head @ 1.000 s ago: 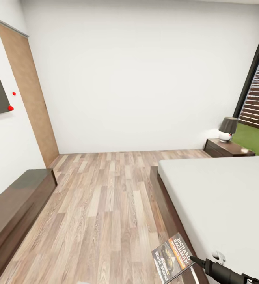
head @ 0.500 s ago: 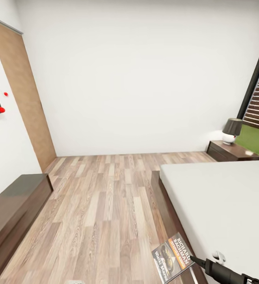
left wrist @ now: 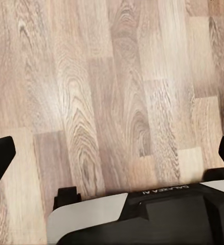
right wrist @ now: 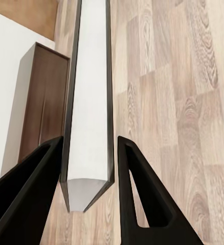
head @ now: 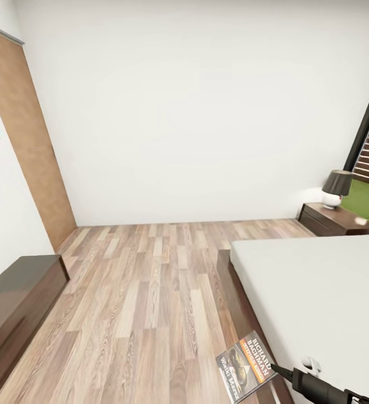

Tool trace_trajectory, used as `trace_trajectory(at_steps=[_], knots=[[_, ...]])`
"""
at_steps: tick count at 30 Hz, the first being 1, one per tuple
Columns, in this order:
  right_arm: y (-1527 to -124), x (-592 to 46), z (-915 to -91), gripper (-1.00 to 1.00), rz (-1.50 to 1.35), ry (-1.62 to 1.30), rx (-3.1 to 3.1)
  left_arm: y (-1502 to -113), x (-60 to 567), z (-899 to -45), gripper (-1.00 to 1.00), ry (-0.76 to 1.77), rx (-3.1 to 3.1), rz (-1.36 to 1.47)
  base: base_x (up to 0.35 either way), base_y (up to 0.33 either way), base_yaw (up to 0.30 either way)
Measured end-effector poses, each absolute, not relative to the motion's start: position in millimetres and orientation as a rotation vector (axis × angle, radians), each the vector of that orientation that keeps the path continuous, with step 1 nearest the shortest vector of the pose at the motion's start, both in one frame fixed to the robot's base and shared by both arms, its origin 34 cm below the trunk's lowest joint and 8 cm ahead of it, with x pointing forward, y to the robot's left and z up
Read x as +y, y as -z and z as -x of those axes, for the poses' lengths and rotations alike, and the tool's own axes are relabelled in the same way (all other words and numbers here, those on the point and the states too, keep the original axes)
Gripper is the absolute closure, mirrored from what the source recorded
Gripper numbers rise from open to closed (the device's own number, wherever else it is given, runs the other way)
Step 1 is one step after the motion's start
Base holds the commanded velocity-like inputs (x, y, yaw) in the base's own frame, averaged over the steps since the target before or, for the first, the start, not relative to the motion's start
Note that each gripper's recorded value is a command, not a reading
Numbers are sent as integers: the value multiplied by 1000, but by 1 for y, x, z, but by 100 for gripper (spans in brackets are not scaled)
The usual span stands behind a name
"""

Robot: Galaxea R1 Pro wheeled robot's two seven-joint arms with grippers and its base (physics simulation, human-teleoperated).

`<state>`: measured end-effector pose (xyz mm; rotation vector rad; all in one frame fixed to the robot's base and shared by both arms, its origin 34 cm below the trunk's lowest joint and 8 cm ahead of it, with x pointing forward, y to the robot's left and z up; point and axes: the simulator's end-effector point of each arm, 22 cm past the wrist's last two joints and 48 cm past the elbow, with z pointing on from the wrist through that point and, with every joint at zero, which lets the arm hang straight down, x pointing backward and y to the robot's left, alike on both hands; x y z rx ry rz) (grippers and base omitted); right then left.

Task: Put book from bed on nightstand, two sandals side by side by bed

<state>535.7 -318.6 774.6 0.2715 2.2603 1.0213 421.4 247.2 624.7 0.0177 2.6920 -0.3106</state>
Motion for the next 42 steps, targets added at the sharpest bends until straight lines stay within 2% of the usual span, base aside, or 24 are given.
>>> trace_trajectory(at_steps=[22, 30, 42], knots=[[-774, -319, -536, 100, -272, -1019, 2261, -625, 248, -422, -100, 313, 2685, 10, 295, 33, 0], [-774, -319, -536, 100, -272, -1020, 2261, -630, 270, -436, -100, 314, 2620, 331, 307, 73, 0], [-775, -319, -536, 100, -272, -1021, 2261, -631, 274, -437, -100, 311, 2611, 364, 307, 75, 0]])
